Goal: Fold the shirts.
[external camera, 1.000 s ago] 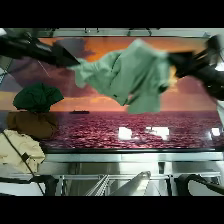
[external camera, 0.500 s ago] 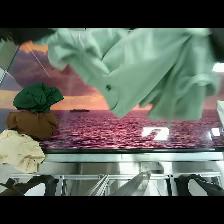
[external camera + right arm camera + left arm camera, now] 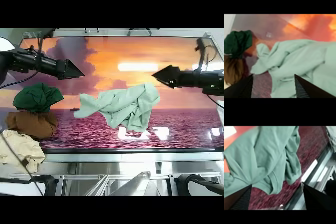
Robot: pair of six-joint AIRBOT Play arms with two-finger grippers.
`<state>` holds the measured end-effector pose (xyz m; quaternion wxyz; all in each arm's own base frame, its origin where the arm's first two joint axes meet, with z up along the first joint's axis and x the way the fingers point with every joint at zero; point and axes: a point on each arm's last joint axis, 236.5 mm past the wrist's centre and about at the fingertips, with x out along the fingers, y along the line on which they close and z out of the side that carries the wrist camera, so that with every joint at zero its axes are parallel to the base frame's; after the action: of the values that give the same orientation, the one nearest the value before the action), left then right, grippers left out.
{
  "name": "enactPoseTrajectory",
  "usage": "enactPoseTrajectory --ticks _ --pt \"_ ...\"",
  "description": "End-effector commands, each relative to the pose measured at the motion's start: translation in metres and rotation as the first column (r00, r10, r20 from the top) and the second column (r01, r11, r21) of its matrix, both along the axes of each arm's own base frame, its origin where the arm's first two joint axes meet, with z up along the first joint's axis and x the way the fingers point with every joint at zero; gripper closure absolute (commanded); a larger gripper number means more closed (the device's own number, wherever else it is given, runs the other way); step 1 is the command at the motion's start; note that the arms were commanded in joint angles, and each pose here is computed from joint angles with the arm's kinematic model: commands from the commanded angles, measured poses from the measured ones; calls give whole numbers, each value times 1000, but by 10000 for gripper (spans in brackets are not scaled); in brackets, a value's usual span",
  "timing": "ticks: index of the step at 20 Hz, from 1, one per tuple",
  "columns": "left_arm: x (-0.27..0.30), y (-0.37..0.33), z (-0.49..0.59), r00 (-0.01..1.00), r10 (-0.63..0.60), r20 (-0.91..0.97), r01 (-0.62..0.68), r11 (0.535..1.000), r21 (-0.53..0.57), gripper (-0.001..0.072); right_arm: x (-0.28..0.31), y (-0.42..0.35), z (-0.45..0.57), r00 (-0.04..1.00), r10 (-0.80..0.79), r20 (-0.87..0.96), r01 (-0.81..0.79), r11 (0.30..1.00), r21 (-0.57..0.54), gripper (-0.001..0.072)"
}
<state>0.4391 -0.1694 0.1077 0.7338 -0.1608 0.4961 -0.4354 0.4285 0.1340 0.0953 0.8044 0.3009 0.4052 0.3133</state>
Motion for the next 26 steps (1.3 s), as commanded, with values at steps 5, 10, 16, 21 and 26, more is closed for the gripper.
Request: enactPoseTrajectory --ticks 5,10,16,21,26 --pt "-50 12 -82 856 -23 -517 6 999 -34 -3 -24 -130 -98 939 -191 -286 140 971 -192 153" --pt "-111 -72 -152 813 -69 -577 95 995 15 -3 -45 -104 -159 884 -127 -451 69 988 -141 153" --pt "-129 -137 -190 817 -25 -575 106 989 106 14 -29 -20 -188 875 -10 -484 19 1000 14 155" --pt "-133 -174 -214 777 -79 -624 185 977 108 21 -4 6 -173 912 -8 -410 59 992 111 198" --pt "-122 -190 -207 787 -165 -595 256 964 71 693 -4 -9 -150 919 31 -393 42 984 174 678"
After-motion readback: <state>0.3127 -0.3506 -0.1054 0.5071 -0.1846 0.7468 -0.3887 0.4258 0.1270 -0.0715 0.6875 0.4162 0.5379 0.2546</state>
